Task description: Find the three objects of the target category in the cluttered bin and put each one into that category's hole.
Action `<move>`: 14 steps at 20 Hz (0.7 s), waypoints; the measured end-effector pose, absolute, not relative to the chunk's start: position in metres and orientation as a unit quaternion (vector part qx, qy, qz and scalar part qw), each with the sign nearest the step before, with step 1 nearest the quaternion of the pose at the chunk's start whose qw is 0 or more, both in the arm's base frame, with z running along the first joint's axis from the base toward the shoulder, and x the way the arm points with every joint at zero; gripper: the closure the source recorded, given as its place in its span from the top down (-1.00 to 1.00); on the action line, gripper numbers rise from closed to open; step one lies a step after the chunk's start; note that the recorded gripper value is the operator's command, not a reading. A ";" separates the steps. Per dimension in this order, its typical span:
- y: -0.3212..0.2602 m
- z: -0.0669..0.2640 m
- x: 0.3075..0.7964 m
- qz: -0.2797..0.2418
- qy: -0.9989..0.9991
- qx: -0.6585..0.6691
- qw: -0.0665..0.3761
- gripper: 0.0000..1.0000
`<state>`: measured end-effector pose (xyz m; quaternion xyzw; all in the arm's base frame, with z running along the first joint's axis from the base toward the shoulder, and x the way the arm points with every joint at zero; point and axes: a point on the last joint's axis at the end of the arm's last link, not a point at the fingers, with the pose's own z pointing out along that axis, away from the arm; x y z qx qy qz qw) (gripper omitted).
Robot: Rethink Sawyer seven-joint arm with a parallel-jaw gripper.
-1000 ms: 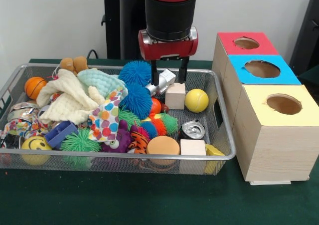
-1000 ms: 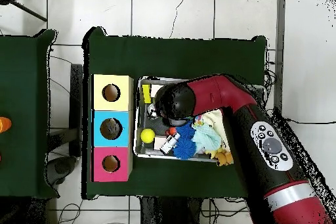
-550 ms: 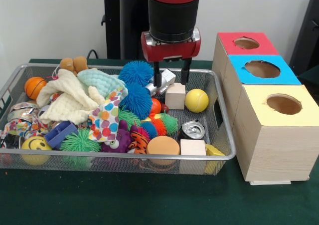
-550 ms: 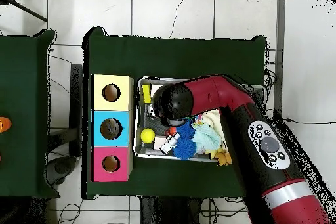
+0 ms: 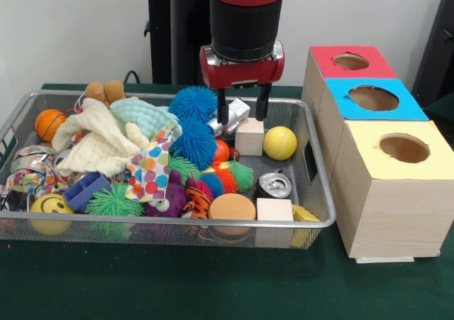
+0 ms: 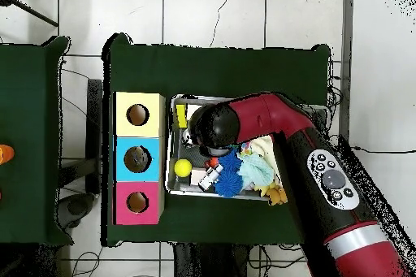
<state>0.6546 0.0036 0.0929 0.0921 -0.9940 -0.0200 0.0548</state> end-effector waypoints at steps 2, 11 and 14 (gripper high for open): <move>0.003 0.093 0.654 -0.019 -0.994 0.092 0.055 1.00; -0.003 0.090 0.652 -0.012 -0.994 0.091 0.057 1.00; -0.007 0.088 0.650 -0.007 -0.994 0.093 0.058 1.00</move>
